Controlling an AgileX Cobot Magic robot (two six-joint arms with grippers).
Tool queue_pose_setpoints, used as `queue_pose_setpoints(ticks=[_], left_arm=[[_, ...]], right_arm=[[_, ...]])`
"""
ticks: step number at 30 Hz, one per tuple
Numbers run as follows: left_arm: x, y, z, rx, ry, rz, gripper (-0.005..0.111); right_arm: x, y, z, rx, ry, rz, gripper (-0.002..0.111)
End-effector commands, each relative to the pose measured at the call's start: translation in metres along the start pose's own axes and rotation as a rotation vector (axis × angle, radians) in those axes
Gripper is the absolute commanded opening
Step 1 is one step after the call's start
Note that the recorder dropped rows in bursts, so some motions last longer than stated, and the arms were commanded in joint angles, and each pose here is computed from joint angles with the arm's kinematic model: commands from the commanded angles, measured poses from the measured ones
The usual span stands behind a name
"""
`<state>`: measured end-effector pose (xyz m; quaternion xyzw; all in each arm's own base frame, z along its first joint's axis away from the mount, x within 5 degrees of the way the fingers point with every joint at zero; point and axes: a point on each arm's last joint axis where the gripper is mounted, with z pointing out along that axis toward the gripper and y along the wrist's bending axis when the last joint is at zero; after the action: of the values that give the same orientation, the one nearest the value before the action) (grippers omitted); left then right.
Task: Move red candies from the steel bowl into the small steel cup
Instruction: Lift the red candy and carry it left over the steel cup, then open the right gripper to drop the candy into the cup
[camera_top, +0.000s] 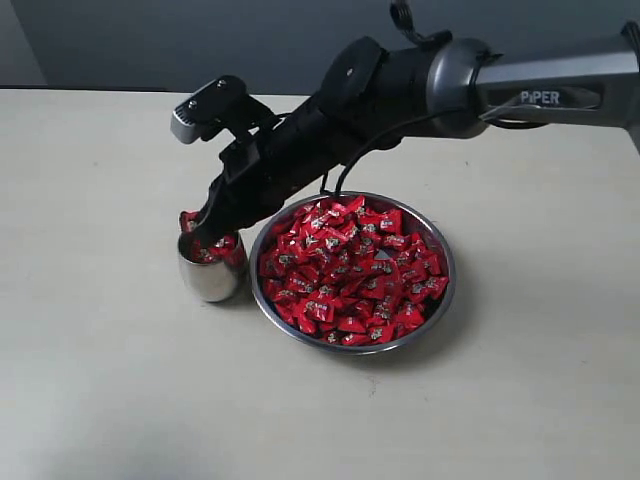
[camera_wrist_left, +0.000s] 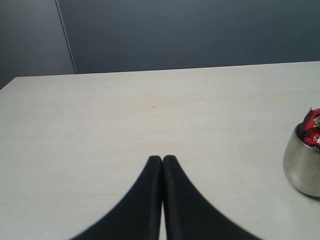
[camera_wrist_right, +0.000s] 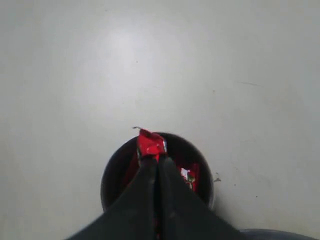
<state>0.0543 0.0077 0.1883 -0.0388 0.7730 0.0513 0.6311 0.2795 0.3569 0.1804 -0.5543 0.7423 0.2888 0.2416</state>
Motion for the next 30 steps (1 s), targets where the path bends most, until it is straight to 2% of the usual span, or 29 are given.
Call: queue_pose_setpoints(ticks=[1,21,23,28,30], left_arm=[[0.0009,-0.0001,0.0000,0.000,-0.003,-0.004,0.000],[0.0009,-0.0001,0.0000,0.000,-0.003,-0.004,0.000],[0.0009,-0.0001,0.0000,0.000,-0.003,-0.004,0.000],[0.0009,-0.0001,0.0000,0.000,-0.003,-0.004,0.000],[0.0009,-0.0001,0.0000,0.000,-0.003,-0.004,0.000]], right_arm=[[-0.0002,0.0003,0.0036,-0.004,0.008,-0.014,-0.001],[0.0035,-0.0047,0.0033,0.051,0.051,-0.048,0.000],[0.0035,-0.0047,0.0033,0.051,0.051,-0.048,0.007],[0.0034,-0.0049,0.0033,0.053,0.049,-0.041,0.049],[0.0033,-0.0052,0.0033,0.056,0.047,-0.032,0.054]])
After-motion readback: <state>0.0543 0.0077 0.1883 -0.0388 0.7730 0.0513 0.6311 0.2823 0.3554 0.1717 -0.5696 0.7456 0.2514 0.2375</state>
